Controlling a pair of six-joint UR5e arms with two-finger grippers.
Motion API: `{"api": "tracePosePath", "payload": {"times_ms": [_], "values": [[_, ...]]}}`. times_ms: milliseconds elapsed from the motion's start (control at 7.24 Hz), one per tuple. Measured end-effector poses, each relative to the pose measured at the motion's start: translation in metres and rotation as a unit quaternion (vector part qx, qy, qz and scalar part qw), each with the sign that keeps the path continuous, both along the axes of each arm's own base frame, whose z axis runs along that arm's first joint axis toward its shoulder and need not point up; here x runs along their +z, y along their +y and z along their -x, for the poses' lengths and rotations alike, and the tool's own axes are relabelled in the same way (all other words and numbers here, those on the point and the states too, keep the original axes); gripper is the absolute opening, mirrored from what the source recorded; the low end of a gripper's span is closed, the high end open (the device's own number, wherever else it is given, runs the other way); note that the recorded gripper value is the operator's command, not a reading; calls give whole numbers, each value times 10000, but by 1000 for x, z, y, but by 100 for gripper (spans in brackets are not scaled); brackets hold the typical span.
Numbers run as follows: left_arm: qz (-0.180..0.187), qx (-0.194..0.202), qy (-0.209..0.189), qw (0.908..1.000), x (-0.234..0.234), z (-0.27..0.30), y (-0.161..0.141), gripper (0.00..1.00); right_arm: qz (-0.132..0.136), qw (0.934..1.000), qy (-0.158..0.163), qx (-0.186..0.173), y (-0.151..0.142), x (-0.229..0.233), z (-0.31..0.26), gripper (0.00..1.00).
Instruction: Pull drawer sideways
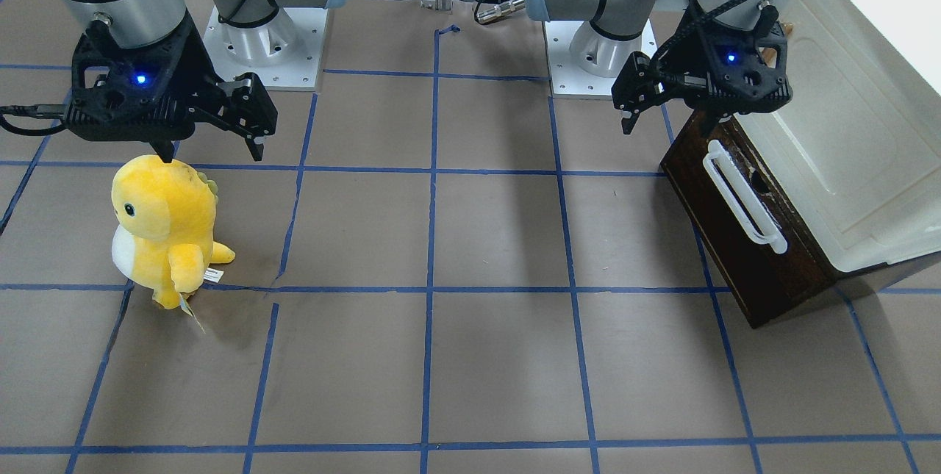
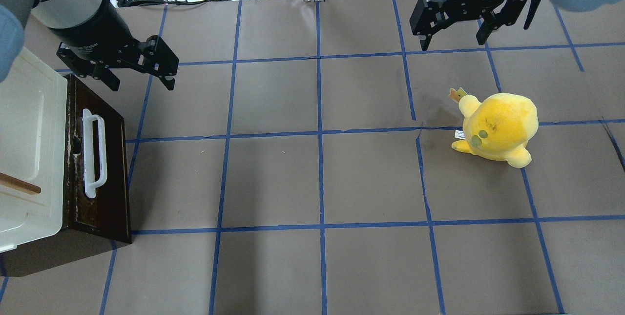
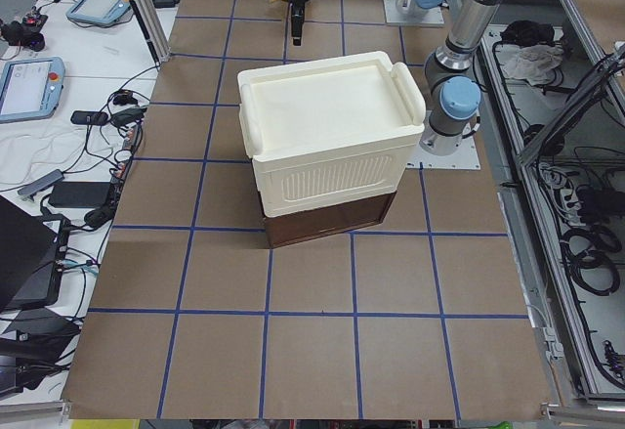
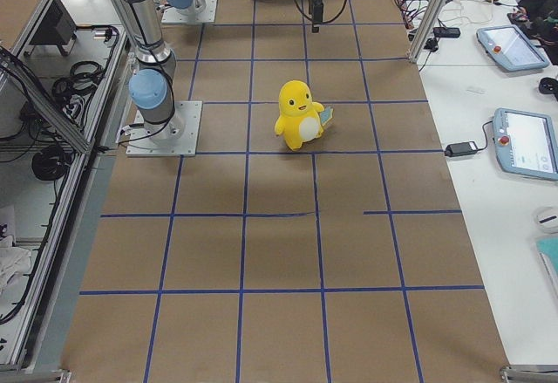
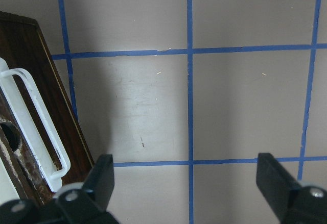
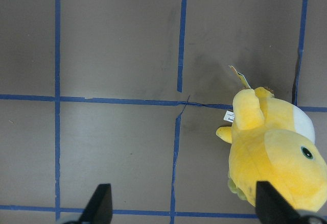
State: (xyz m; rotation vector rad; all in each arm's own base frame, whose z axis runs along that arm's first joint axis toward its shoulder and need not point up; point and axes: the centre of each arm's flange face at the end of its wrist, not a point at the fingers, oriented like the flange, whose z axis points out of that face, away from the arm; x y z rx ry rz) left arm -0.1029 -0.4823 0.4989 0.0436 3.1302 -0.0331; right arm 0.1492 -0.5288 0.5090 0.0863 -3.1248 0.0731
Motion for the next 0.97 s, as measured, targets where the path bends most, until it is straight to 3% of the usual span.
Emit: {"api": "tracePosePath", "payload": {"times_ms": [967], "values": [[93, 75, 67, 9999, 7, -1, -3, 100, 0, 10000, -5, -2, 0, 0, 0, 100]]}}
